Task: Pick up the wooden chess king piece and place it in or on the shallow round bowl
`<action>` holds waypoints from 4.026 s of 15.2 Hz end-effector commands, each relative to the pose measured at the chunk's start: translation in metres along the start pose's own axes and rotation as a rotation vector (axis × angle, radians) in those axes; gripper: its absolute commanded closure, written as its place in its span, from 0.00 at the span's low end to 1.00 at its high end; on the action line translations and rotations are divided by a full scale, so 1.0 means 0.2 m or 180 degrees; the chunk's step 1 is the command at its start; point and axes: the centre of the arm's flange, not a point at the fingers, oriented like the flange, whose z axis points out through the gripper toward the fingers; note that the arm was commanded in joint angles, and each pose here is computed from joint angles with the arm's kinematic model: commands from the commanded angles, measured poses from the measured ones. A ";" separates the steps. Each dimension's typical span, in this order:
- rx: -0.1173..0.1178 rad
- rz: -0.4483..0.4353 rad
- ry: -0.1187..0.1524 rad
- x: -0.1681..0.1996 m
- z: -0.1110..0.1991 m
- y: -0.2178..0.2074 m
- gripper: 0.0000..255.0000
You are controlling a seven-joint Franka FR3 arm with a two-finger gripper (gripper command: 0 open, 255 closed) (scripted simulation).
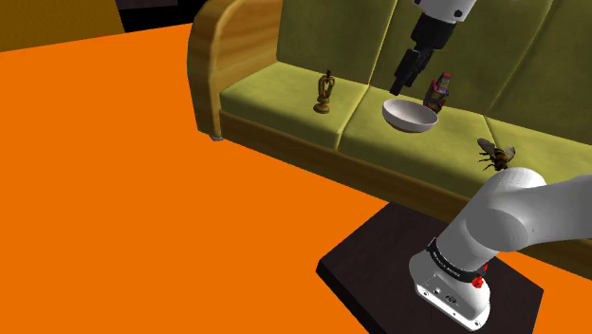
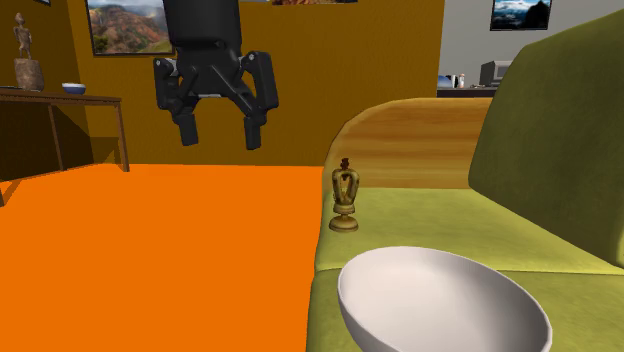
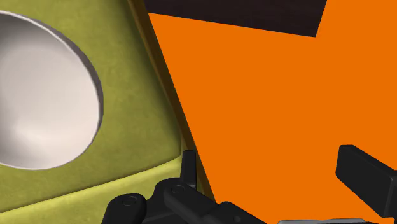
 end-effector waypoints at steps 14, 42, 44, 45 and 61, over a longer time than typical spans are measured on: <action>-0.0148 -0.0141 -0.0108 0.79 0.26 0.27 0.00; -0.0242 -0.0230 -0.0176 1.27 0.62 0.44 1.00; -0.0242 -0.0230 -0.0176 1.27 0.62 0.44 1.00; -0.0242 -0.0230 -0.0176 1.27 0.62 0.44 1.00; -0.0242 -0.0230 -0.0176 1.31 0.28 0.44 1.00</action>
